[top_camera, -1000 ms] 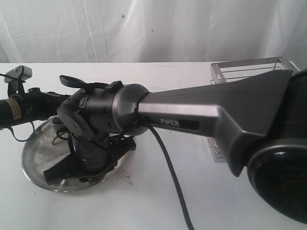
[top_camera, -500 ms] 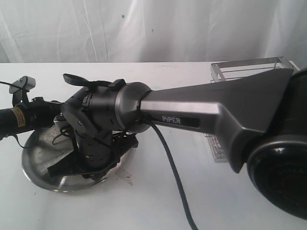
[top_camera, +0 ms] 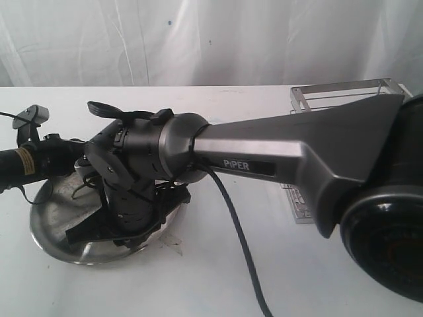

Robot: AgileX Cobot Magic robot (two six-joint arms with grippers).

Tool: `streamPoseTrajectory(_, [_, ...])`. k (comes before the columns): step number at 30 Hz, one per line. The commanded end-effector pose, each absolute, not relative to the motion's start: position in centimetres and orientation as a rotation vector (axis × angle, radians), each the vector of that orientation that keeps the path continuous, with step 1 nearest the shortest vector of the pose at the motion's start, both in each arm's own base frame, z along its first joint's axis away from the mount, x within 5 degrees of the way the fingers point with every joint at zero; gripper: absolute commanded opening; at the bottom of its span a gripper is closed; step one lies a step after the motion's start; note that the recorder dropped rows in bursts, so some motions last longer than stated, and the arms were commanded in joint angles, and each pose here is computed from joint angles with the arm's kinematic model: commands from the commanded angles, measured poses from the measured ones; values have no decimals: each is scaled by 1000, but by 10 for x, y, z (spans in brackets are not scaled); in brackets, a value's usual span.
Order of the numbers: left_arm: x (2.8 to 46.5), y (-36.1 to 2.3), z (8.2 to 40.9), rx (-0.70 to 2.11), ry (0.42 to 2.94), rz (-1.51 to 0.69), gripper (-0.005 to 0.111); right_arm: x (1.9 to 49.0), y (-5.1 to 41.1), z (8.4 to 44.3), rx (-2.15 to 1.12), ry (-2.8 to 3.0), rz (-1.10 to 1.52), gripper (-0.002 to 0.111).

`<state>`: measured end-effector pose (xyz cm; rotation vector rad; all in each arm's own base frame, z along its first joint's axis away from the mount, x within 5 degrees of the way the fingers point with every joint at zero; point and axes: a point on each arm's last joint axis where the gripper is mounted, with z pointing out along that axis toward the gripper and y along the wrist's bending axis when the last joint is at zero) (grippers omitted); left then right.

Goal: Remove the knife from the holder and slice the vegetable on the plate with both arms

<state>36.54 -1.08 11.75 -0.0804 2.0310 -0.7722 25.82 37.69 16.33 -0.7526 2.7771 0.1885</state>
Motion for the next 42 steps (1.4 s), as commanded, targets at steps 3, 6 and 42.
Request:
streamPoseTrajectory(3, [366,-8,109,-103,2081,-738,0,263,376,168,-758,2748,195,0])
streamPoseTrajectory(6, [365,-8,98,-110,2117,-739,0,263,376,168,-758,2748,195,0])
streamPoseTrajectory(42, [366,-14,90,-111,1993,-889,0,261,374,167,-801,2759,156,0])
